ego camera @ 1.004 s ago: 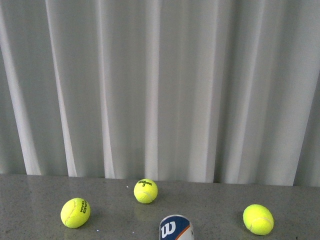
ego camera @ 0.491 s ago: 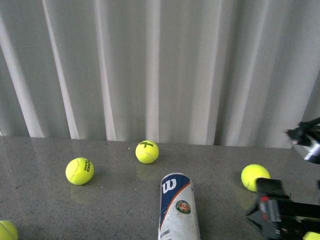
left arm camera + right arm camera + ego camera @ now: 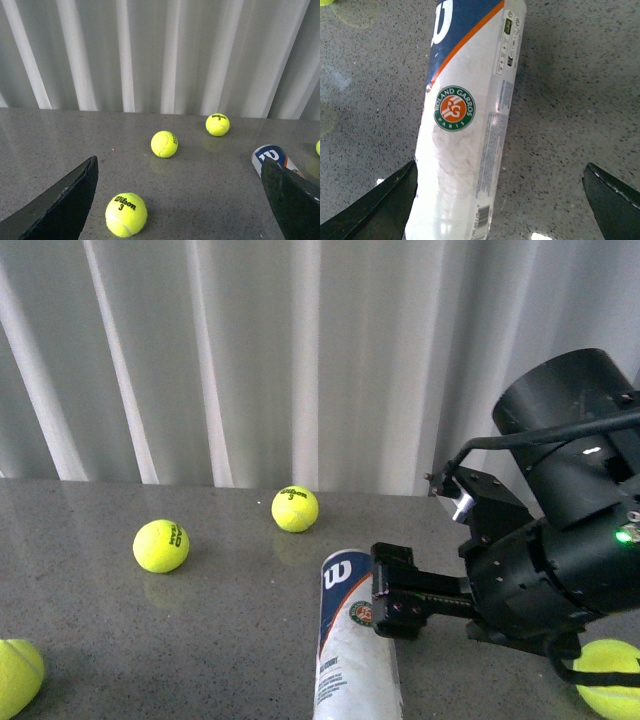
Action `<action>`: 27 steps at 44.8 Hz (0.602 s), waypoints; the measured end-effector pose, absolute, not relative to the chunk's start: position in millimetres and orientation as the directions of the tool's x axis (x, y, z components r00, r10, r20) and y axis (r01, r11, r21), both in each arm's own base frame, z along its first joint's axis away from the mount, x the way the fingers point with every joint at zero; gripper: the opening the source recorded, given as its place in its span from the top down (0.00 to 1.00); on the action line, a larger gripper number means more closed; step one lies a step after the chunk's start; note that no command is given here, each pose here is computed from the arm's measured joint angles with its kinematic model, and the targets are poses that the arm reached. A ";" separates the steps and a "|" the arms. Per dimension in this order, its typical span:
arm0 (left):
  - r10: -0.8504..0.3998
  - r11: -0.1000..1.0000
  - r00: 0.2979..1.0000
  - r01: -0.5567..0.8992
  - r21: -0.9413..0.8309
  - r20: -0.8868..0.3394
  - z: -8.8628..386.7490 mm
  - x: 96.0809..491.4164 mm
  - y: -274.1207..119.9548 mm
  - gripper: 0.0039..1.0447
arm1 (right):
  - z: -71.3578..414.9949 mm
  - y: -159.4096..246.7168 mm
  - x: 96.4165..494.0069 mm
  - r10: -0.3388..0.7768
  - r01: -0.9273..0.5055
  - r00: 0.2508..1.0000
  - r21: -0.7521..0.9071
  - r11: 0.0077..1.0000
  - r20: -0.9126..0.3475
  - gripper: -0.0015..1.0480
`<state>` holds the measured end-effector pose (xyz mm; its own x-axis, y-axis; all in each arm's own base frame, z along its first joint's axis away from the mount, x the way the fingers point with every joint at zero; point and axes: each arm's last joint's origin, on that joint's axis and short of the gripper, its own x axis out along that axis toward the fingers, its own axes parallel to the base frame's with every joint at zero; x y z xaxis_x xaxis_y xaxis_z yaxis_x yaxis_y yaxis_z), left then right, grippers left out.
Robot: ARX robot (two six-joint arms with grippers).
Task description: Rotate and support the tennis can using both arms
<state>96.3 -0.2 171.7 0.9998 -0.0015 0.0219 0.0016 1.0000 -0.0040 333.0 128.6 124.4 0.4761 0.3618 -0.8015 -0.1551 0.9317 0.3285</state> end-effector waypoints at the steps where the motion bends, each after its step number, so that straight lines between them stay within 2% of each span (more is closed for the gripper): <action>1: -0.002 1.000 1.000 0.002 -0.004 0.022 171.7 96.3 -0.2 0.06 | 123.8 129.7 334.1 0.362 -0.154 0.475 0.330 0.931 -0.802 0.07; 16: -0.002 1.000 1.000 0.002 -0.004 0.022 171.7 96.3 -0.2 0.06 | 95.5 162.1 370.7 0.391 -0.140 0.420 0.368 0.919 -0.819 0.07; 27: -0.002 1.000 1.000 0.002 -0.004 0.022 171.7 96.3 -0.2 0.06 | 69.3 186.8 393.8 0.366 -0.146 0.388 0.335 0.931 -0.846 0.07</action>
<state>96.3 -0.2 171.7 0.9998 -0.0015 0.0219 0.0016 1.0000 -0.0040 393.8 186.8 69.3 0.3881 0.3658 -0.8459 -0.1463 0.9307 0.3354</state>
